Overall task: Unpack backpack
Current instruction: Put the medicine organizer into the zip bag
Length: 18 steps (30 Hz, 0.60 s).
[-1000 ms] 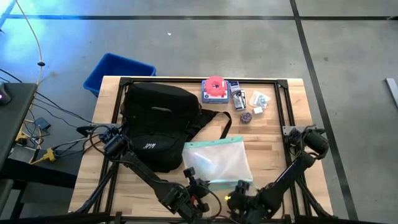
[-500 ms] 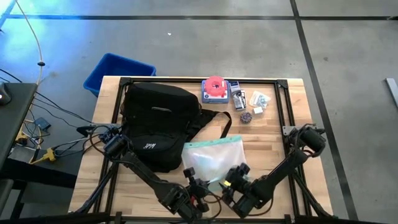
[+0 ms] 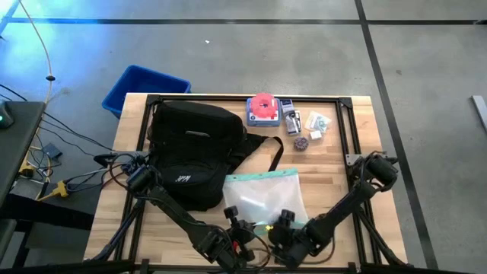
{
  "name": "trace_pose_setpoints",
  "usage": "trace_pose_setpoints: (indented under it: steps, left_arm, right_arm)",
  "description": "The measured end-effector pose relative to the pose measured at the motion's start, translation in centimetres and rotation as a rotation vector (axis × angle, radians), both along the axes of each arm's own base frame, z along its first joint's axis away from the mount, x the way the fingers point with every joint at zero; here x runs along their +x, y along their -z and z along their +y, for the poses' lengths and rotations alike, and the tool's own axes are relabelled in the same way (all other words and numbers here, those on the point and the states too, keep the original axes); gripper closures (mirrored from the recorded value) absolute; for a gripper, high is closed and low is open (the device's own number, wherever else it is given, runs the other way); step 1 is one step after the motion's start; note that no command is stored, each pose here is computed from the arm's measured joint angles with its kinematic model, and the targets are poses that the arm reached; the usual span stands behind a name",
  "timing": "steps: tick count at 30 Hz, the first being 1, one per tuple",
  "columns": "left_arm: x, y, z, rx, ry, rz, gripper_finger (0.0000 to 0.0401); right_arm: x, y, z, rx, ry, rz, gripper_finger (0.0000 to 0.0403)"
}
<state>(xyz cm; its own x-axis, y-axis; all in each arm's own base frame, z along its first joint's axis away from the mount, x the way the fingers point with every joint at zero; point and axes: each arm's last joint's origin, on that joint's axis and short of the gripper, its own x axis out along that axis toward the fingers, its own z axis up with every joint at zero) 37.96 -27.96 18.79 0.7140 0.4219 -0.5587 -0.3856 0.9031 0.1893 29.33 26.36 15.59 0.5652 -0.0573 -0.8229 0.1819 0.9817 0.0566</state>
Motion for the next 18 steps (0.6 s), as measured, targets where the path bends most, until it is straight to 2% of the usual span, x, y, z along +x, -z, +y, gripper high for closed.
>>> trace_pose_setpoints:
  steps: [6,11,15,18]
  left_arm:
    - [0.0,0.0,0.0,0.001,-0.001,0.001,0.0401]
    - [-0.1,0.0,0.0,0.005,0.000,0.005,0.0401]
    - [-0.1,0.0,0.0,0.006,0.000,0.007,0.0401]
    - [-0.1,0.0,0.0,0.006,0.001,0.008,0.0401]
  right_arm:
    - [0.3,-0.4,-1.6,-0.210,0.150,-0.107,0.0082]
    - [0.5,-2.5,-1.1,-0.322,0.145,-0.153,0.0082]
    - [0.0,-4.6,0.6,-0.324,0.080,-0.173,0.0082]
    - [-0.4,-5.5,2.3,-0.211,-0.004,-0.143,0.0082]
